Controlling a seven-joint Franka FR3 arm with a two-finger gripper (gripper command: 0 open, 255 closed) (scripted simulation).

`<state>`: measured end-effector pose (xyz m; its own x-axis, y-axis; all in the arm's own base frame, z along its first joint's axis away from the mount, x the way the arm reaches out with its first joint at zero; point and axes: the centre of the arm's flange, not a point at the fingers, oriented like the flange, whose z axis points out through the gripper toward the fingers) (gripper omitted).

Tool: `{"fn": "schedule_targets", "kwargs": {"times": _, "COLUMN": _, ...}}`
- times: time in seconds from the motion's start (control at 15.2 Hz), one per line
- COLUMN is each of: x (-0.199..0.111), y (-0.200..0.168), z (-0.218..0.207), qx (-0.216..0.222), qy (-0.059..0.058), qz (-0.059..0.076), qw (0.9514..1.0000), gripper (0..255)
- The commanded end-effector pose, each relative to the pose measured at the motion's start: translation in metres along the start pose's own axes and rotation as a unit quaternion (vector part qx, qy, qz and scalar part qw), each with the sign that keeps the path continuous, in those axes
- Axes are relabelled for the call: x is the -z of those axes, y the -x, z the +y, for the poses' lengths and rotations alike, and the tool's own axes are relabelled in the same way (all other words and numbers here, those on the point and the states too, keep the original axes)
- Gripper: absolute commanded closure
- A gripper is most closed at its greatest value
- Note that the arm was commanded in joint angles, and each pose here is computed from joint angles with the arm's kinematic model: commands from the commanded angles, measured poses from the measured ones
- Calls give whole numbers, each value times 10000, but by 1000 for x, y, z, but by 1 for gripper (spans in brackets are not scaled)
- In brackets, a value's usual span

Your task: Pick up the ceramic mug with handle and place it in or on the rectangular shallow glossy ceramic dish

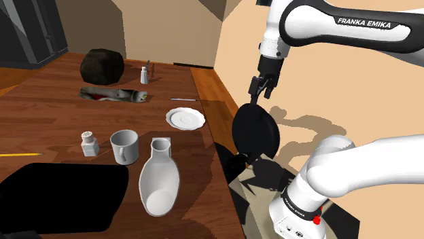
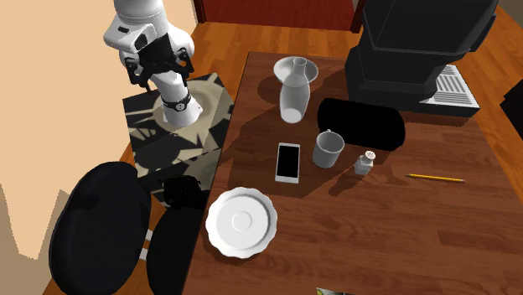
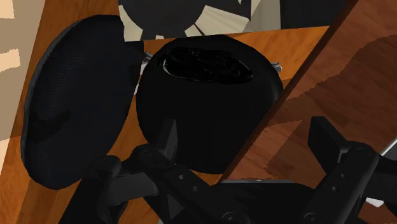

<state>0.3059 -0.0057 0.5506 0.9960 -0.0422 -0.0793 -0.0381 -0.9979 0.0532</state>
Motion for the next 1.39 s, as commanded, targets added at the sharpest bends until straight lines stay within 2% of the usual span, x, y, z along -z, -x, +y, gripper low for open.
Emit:
{"fn": "schedule_targets", "kwargs": {"times": 0.0, "x": 0, "y": 0, "z": 0, "qx": 0, "qy": 0, "qz": 0, "qw": 10000, "gripper": 0}}
{"fn": "schedule_targets", "kwargs": {"times": 1.32, "x": -82, "y": -115, "z": -206, "qx": -334, "qy": -338, "qz": 447, "qw": 9979, "gripper": 0}}
